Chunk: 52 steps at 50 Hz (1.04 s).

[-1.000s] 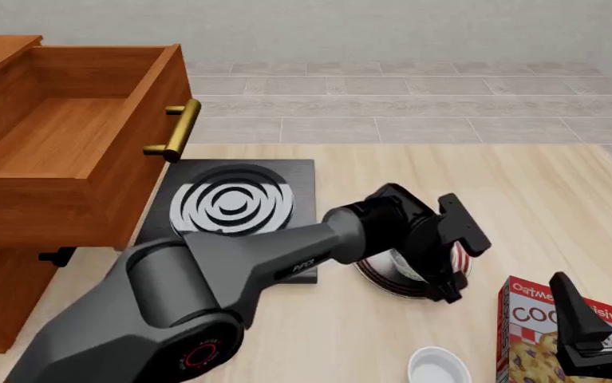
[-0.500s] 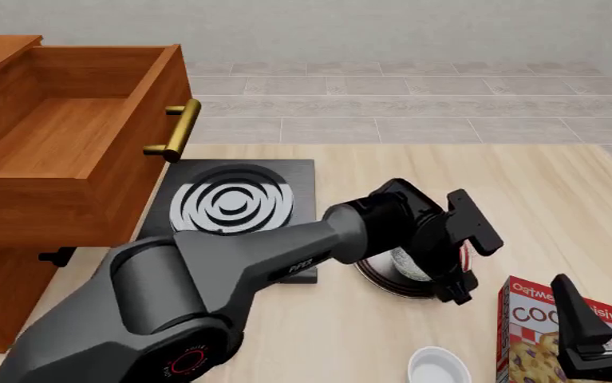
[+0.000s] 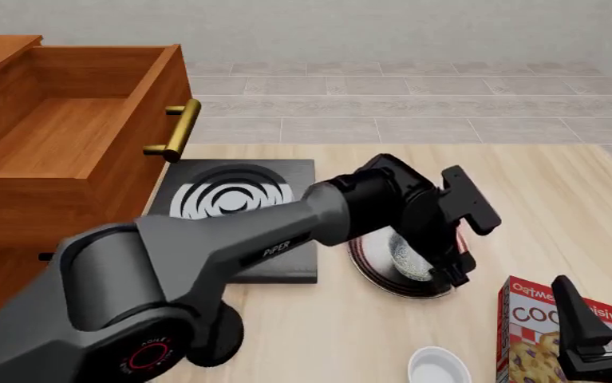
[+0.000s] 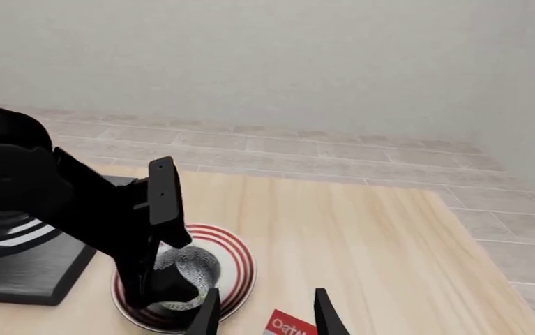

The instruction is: Pick the akita bowl in the top layer of the wooden cabinet and place it on the plate.

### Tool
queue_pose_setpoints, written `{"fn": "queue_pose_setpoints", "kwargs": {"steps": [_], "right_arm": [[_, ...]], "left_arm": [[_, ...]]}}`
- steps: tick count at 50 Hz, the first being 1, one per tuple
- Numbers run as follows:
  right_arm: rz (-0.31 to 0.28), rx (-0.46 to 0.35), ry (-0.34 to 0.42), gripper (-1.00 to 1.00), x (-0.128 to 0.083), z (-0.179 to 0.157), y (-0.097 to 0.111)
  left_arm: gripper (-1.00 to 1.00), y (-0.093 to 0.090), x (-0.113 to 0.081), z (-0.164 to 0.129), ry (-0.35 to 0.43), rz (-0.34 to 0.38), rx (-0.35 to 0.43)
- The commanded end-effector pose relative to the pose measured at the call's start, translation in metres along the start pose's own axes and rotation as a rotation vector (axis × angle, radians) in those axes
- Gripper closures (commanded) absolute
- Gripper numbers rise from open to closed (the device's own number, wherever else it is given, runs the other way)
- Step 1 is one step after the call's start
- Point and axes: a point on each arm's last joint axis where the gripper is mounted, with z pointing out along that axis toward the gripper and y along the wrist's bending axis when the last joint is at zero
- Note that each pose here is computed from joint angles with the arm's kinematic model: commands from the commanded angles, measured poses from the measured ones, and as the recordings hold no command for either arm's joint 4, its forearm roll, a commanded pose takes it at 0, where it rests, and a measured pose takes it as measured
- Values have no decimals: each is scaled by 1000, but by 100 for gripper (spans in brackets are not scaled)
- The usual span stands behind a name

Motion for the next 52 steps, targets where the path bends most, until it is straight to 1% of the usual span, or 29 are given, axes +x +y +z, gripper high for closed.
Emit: {"fn": "queue_pose_setpoints", "kwargs": {"steps": [1, 9, 12, 20, 28, 37, 52], "right_arm": [[-10, 3, 2, -100, 0, 0, 0], [-18, 6, 4, -100, 1, -1, 0], [-20, 7, 4, -100, 0, 0, 0], [-22, 13, 3, -100, 1, -1, -1], [-26, 13, 3, -100, 0, -1, -1], [-30, 18, 2, -100, 0, -1, -1], [-35, 22, 1, -100, 0, -1, -1]], "left_arm": [[-100, 2, -6, -21, -22, -2, -7], [-100, 4, -11, -40, -43, -3, -14], [-100, 5, -11, -43, -45, -1, -16], [-100, 12, -13, -56, -58, -1, -29], [-100, 10, -22, -71, -79, -15, -29], [-100, 10, -25, -83, -96, -21, -32], [-100, 8, -32, -103, -125, -73, -32]]}}
